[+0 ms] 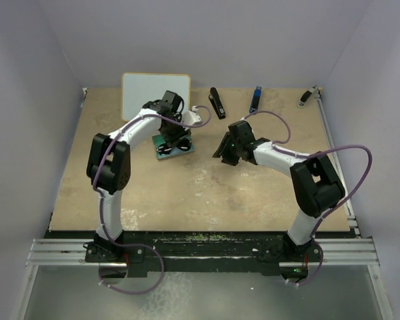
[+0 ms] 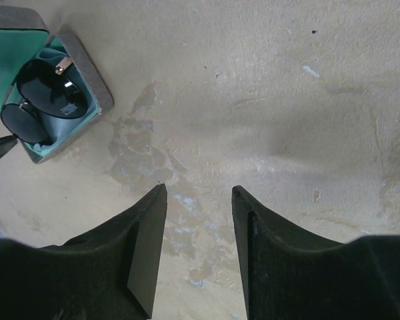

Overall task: Organize the sunglasses
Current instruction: Place the sunglasses in the sunglasses case, then close the sunglasses case at the center of the board.

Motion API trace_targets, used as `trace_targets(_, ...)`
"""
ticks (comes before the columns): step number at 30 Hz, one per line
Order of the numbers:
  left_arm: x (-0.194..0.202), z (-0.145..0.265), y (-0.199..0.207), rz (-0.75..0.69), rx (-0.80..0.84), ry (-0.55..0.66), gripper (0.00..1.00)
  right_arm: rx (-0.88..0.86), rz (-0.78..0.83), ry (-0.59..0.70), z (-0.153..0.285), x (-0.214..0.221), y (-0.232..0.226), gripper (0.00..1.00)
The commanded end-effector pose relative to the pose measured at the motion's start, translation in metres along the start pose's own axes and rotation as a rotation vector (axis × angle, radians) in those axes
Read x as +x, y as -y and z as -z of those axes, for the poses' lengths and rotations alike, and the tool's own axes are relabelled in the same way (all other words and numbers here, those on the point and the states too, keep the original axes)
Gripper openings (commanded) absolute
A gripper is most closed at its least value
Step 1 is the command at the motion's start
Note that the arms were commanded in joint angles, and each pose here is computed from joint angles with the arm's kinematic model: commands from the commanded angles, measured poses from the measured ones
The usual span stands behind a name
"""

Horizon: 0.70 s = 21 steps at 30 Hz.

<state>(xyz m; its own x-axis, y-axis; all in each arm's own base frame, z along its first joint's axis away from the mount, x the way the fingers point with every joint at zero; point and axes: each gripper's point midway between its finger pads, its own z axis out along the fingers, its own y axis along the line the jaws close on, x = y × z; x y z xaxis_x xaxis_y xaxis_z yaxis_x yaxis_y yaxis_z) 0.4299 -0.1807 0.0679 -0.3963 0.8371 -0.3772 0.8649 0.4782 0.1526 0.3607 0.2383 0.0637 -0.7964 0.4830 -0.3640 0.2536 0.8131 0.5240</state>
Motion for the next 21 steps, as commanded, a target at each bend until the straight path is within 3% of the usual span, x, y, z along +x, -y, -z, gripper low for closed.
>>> trace_targets(1,-0.016,0.030,-0.004,0.029,-0.043,0.078,0.51,-0.086,0.046,0.019,-0.002,-0.008,-0.019,0.48)
trace_targets(7,-0.025,0.060,-0.012,0.070,-0.128,0.142,0.53,-0.177,0.100,0.017,-0.010,-0.007,-0.040,0.47)
trace_targets(12,-0.038,0.101,-0.023,0.116,-0.232,0.237,0.70,-0.163,0.210,0.037,-0.019,-0.022,-0.062,0.53)
trace_targets(21,-0.025,0.132,-0.069,0.254,-0.417,0.237,0.73,-0.122,0.359,-0.051,-0.056,-0.012,-0.072,0.47)
